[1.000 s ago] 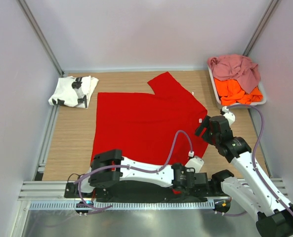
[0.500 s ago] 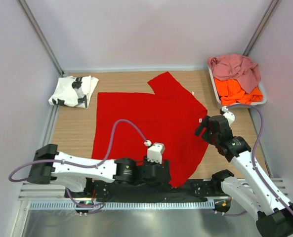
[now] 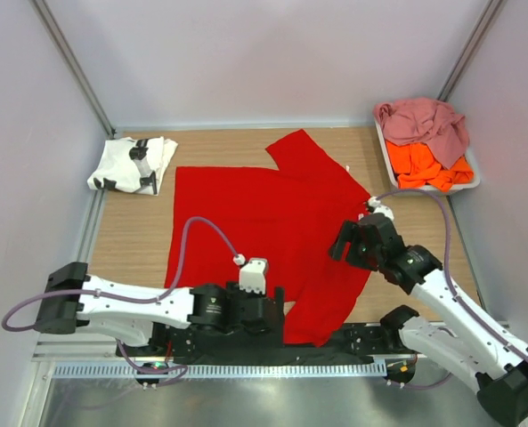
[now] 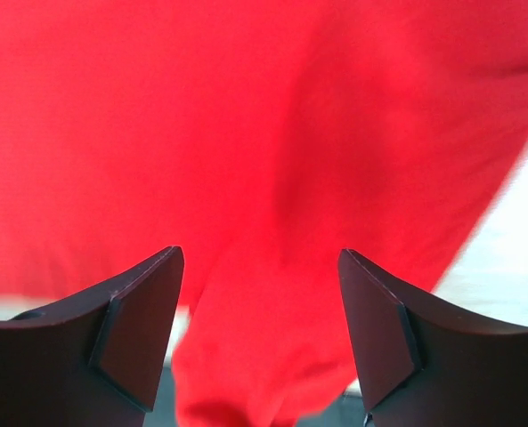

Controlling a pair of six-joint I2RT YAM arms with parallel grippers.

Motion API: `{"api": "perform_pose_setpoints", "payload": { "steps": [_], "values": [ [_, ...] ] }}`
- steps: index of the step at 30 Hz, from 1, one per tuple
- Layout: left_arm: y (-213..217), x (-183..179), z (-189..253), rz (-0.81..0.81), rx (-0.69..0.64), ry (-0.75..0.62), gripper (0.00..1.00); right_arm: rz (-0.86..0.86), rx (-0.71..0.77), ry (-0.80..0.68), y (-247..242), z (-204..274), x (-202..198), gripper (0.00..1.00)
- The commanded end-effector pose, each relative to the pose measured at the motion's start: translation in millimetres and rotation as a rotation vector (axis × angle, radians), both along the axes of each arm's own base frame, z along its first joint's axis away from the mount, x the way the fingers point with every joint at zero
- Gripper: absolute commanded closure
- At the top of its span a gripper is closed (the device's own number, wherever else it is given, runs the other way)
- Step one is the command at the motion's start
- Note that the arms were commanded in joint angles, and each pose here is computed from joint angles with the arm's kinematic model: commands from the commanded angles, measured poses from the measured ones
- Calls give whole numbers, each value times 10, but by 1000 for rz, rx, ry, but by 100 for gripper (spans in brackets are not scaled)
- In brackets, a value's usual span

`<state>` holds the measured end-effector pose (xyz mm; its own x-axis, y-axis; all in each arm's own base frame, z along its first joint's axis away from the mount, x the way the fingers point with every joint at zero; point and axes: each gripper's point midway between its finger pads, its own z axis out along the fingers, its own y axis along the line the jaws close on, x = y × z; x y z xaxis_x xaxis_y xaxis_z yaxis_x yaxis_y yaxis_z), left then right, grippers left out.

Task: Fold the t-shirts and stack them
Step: Fold the tshirt

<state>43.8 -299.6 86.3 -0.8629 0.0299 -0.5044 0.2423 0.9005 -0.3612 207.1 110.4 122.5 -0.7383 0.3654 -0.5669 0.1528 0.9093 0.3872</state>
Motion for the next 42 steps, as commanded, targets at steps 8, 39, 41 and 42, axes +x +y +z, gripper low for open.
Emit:
{"api": "perform_pose_setpoints", "payload": {
  "steps": [8,39,41,42],
  "values": [
    [1083,810,448,331,-57,-116,4,303,-144,143,483,-110,-985,33],
    [1673,874,-128,569,-129,102,0,725,-400,187,884,-935,-1916,52],
    [1678,869,-118,574,-132,103,0,727,-388,186,869,-912,-1920,58],
    [1682,872,-121,578,-133,103,0,729,-381,183,872,-906,-1920,68]
  ]
}}
